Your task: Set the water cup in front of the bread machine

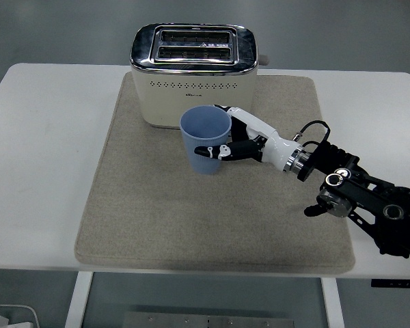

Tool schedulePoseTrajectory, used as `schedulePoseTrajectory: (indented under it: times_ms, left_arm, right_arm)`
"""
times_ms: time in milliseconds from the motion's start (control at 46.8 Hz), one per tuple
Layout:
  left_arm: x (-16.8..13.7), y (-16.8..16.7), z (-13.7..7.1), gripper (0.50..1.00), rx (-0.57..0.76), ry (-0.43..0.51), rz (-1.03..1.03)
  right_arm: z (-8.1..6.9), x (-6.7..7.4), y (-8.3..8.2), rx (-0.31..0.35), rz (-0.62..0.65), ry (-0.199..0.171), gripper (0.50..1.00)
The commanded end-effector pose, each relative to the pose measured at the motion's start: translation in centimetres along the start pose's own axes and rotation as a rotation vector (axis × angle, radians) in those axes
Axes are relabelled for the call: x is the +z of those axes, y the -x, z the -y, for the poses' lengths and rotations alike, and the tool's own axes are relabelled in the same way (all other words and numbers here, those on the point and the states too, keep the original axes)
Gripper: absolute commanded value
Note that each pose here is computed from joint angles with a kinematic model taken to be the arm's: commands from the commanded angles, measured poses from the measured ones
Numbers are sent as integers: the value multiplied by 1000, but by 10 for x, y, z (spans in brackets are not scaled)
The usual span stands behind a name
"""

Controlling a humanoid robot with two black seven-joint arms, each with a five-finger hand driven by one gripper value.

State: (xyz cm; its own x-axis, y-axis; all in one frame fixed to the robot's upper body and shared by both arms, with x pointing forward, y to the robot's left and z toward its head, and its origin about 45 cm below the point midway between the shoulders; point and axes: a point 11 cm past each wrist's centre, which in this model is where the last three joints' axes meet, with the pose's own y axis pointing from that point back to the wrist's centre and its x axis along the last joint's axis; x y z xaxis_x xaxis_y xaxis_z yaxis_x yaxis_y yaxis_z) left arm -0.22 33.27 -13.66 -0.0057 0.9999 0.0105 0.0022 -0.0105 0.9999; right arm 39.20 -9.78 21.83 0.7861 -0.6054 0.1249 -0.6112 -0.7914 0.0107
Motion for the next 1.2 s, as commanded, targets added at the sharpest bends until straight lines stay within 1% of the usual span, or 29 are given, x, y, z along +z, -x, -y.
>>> schedulePoseTrajectory:
  times_ms: [0,43,128,171,192,299,406,513,598,791,897,1047,1175]
  left_arm:
    - [0,0,0,996,0,0,0]
    - [0,0,0,996,2,2,0]
    - [0,0,0,996,0,0,0]
    - [0,0,0,996,0,0,0]
    - [0,0,0,996,0,0,0]
    - [0,0,0,996,0,0,0]
    - [0,0,0,996,0,0,0]
    - [0,0,0,996,0,2,0]
    - [0,0,0,999,0,0,0]
    - [0,0,0,996,0,0,0]
    - [0,0,0,996,0,0,0]
    - [0,0,0,996,0,0,0]
    - [0,0,0,996,0,0,0]
  right_arm:
    - [7,1,7,-14,5,-1,500]
    - [10,2,10,-18,6,0,500]
    - [13,14,17,-31,-8,31,500]
    - [16,17,20,-33,-11,35,500]
    - [17,18,21,-31,-12,33,500]
    - [25,16,30,-34,-3,-4,500]
    - [32,19,33,-25,-6,-10,500]
    - [36,16,33,-20,-17,-25,500]
    - [39,18,34,-12,-18,-22,500]
    - [39,26,28,35,-36,-1,500]
    - [37,28,23,52,-83,-6,500]
    - [35,32,19,59,-133,3,500]
    - [31,39,8,101,-155,28,500]
